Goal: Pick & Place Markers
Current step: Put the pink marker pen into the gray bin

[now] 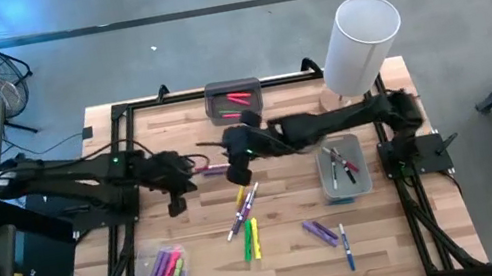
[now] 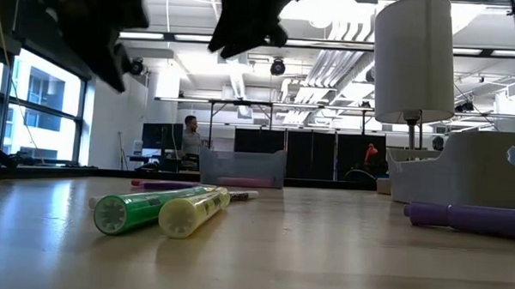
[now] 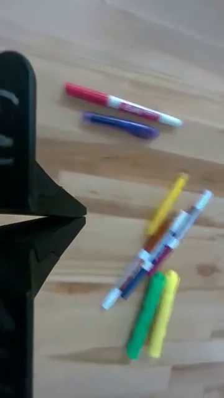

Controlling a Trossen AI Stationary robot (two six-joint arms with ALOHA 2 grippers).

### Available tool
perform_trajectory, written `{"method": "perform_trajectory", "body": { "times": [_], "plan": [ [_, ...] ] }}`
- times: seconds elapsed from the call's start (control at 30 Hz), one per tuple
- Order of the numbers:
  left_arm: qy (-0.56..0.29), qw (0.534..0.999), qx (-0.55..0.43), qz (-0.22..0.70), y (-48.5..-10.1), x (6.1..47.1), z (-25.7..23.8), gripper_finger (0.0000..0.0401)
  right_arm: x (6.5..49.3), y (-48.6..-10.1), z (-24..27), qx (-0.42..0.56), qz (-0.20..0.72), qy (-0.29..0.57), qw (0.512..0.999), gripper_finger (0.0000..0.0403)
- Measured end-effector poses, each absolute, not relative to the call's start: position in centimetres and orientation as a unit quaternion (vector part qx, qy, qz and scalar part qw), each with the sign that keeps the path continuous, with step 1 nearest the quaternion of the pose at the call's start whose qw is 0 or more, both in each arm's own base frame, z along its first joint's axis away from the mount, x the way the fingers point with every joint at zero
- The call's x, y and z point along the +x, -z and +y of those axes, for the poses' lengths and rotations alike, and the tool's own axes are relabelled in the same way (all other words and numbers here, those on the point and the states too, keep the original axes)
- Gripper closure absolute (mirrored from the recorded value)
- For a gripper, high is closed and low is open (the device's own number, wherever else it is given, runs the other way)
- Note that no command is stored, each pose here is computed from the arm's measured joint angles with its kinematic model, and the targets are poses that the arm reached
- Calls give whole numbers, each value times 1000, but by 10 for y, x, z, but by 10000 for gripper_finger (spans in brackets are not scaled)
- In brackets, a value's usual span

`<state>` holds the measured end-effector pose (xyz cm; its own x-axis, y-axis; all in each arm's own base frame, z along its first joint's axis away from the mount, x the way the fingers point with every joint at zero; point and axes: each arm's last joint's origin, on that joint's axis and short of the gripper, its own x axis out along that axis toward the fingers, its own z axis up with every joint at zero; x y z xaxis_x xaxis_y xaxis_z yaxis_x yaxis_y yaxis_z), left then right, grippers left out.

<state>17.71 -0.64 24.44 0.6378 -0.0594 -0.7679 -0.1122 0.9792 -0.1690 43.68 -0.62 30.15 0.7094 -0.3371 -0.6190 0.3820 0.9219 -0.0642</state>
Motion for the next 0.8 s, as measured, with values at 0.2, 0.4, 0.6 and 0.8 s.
{"method": "perform_trajectory", "body": {
  "times": [0.2, 0.4, 0.6, 0.8],
  "plan": [
    [-38, 931, -115, 345, -241, 143, 8, 400, 470, -278, -45, 50, 452, 193, 869, 247],
    [-59, 951, -101, 288, -251, 124, 15, 400, 492, -234, -79, 62, 549, 171, 816, 247],
    [-83, 952, -91, 280, -254, 107, 17, 400, 504, -202, -87, 27, 573, 133, 808, 247],
    [-90, 956, -87, 266, -256, 104, 16, 400, 507, -175, -85, 16, 572, 81, 816, 247]
  ]
}}
